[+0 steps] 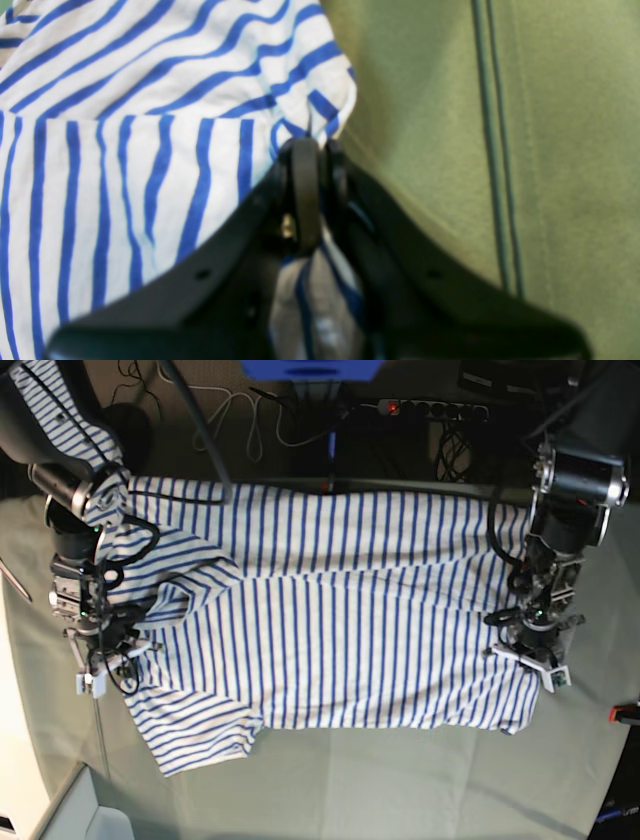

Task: Layout the t-shirt on the table in an organized manner, then fold the t-shirt properly
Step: 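Lower both grippers onto the shirt's middle and grasp the fabric, then lift the grasped fabric with both grippers and fold it toward the held edge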

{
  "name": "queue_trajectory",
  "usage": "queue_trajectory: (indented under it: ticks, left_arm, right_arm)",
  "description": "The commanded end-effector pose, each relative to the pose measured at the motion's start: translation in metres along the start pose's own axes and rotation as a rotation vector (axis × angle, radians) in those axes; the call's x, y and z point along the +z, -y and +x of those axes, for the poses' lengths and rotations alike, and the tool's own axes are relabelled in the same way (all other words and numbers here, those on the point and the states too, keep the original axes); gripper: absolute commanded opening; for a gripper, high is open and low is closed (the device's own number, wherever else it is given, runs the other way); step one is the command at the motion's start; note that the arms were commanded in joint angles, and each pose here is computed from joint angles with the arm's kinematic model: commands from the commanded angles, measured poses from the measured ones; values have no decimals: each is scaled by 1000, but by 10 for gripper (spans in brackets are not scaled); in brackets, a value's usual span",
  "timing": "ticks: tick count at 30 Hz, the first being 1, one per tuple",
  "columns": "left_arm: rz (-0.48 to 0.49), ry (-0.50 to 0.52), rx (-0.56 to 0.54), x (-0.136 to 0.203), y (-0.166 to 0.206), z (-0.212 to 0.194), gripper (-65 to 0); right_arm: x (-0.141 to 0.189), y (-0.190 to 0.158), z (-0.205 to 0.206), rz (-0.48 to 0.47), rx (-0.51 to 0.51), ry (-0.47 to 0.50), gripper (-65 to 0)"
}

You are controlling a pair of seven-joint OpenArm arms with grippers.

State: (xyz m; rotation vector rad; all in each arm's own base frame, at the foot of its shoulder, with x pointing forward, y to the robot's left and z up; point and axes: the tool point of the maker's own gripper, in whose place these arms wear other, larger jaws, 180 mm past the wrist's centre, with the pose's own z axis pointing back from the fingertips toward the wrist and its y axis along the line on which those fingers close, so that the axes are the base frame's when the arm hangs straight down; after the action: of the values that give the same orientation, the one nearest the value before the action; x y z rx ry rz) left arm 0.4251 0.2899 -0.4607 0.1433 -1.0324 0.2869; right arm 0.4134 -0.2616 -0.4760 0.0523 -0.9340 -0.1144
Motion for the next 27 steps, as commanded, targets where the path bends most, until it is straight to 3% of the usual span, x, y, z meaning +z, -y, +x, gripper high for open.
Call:
queue_trajectory:
  ticks: [1, 7, 13, 23, 27]
  left_arm:
    - [-32, 49, 4, -1, 7, 17, -650]
    - [-76, 104, -10, 12, 14, 23, -650]
    - [-86, 114, -19, 20, 12, 18, -650]
    - [-100, 217, 22, 45, 2, 39, -650]
    - [-85, 174, 56, 49, -8, 37, -650]
  right_arm:
    - [2, 3, -13, 2, 29, -78, -650]
    - [7, -10, -9, 101, 39, -54, -650]
    - [29, -8, 10, 75, 71, 71, -650]
    - [52, -31, 21, 131, 133, 149, -650]
    - [64, -24, 27, 110, 124, 193, -650]
